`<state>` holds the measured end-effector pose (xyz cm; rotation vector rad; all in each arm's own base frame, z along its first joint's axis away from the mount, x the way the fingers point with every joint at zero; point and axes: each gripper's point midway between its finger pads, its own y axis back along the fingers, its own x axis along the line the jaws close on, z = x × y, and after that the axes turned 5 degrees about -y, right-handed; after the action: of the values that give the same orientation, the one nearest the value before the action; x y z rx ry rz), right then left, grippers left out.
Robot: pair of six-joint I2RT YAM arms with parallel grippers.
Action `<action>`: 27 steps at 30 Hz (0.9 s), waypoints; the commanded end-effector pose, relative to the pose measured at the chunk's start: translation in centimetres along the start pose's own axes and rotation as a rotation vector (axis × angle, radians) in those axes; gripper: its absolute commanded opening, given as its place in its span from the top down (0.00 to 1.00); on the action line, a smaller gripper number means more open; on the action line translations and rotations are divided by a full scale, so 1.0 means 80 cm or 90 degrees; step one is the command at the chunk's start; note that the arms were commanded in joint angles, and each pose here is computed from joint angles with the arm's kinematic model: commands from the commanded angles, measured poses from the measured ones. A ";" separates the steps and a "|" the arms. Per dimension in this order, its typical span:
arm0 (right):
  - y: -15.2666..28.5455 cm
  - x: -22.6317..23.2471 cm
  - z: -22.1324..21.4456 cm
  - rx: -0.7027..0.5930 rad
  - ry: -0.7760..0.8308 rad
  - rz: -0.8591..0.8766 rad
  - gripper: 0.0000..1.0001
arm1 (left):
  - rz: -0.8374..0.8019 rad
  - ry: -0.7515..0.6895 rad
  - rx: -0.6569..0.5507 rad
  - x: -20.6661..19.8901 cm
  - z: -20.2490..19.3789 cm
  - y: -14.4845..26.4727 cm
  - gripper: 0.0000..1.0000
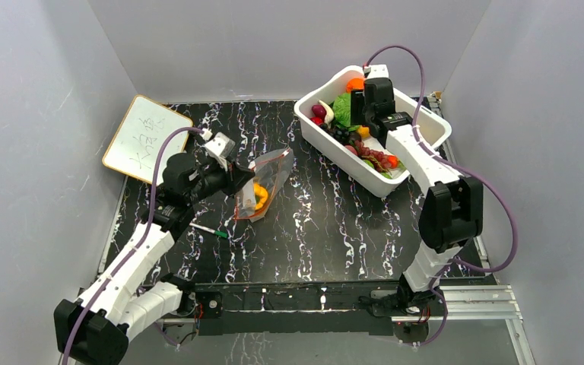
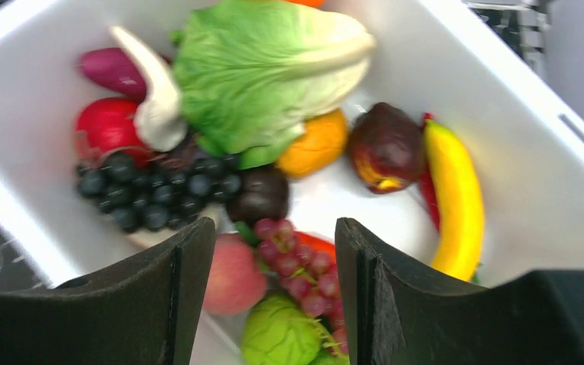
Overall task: Place the food in the zip-top bag and seal the zipper
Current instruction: Pick up the fake fruit from the bin.
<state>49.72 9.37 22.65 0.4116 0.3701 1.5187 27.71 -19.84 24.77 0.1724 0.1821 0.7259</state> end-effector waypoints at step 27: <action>-0.159 -0.136 -0.048 0.026 -0.034 -0.175 0.19 | -0.035 -0.007 -0.013 -0.022 -0.008 0.012 1.00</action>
<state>56.07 -1.30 10.17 0.4801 0.4996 1.2179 26.08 -20.11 23.59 0.1708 0.2109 0.6870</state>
